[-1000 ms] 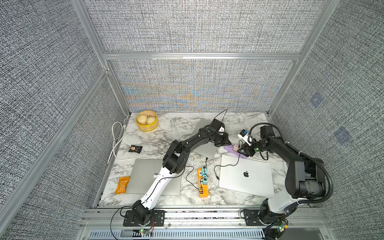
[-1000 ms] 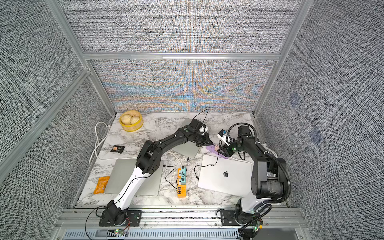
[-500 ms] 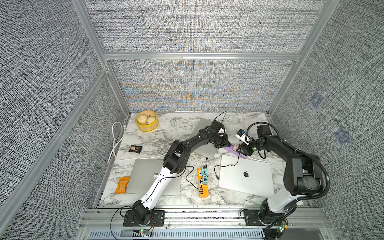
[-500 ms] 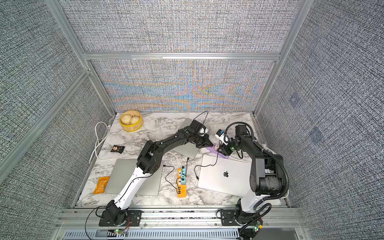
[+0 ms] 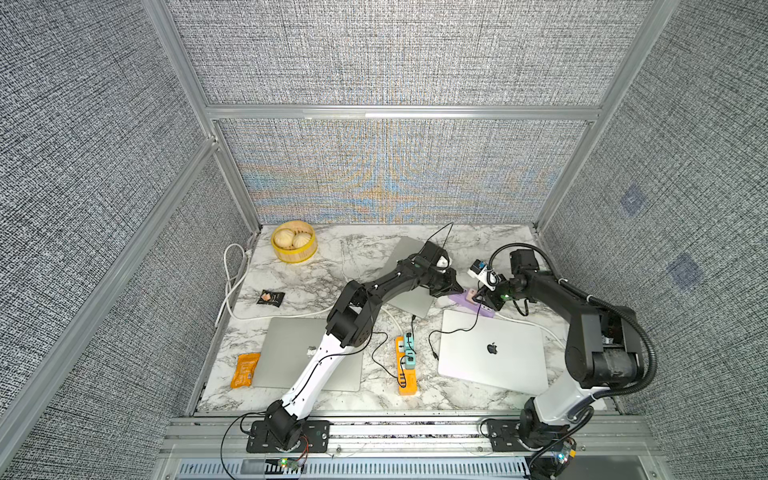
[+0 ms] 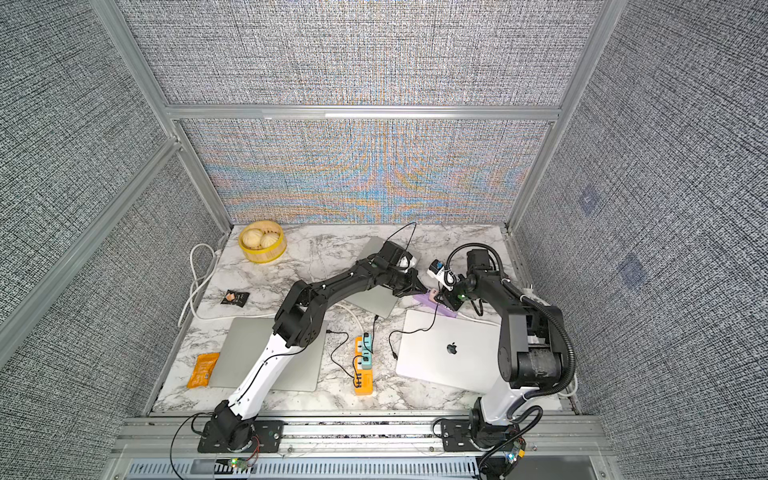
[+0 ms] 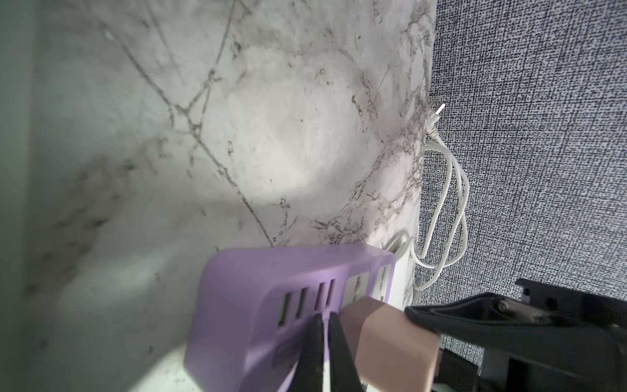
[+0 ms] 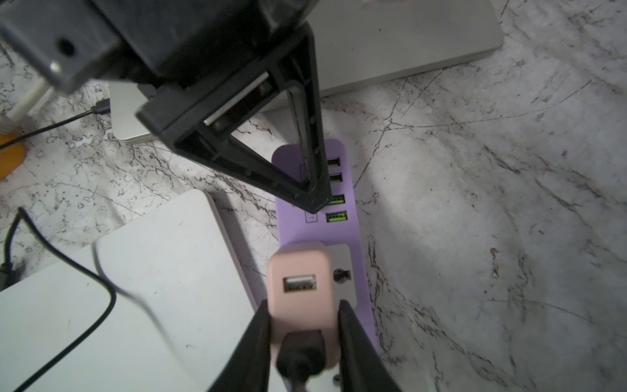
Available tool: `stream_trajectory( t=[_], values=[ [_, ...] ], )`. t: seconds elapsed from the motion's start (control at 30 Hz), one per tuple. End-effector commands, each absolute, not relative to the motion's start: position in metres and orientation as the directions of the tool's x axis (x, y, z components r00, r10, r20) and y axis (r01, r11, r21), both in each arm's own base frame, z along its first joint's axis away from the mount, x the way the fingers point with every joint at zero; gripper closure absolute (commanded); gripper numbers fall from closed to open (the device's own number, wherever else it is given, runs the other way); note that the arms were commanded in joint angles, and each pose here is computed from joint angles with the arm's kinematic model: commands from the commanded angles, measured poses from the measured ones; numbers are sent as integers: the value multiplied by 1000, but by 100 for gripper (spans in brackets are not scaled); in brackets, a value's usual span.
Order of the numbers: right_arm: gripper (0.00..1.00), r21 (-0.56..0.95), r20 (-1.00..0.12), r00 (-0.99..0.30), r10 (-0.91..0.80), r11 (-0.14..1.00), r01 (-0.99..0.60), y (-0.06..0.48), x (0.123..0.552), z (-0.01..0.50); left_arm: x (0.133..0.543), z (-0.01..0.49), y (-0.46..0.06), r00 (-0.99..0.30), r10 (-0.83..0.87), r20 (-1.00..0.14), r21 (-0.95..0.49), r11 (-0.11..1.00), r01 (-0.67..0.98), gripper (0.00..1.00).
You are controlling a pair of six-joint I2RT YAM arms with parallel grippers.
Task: Unplug the laptop charger
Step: Remove the plug from the socket.
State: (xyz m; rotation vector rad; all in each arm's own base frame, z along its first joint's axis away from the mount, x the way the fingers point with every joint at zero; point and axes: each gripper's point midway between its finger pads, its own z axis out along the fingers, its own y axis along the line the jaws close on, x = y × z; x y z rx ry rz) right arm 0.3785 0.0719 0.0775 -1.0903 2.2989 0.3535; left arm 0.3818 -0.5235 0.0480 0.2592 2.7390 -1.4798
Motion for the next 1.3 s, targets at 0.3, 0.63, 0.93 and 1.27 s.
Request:
stream_trajectory(
  t=[0.3,0.63,0.93,1.27],
  values=[
    [86,18,-636,-482,-602,613,-790,77,379,91,373,10,-503,-991,128,-33,-757,645,108,93],
    [87,-110,-569,-429,-702,581,-806,72,377,82,370,0,-501,-991,135,-9,-750,655,96,93],
    [89,38,-638,-484,-599,604,-796,80,379,95,363,-9,-495,-989,147,13,-730,677,91,93],
    [89,28,-653,-489,-578,627,-778,76,382,99,362,-10,-496,-989,147,16,-733,675,88,93]
  ],
)
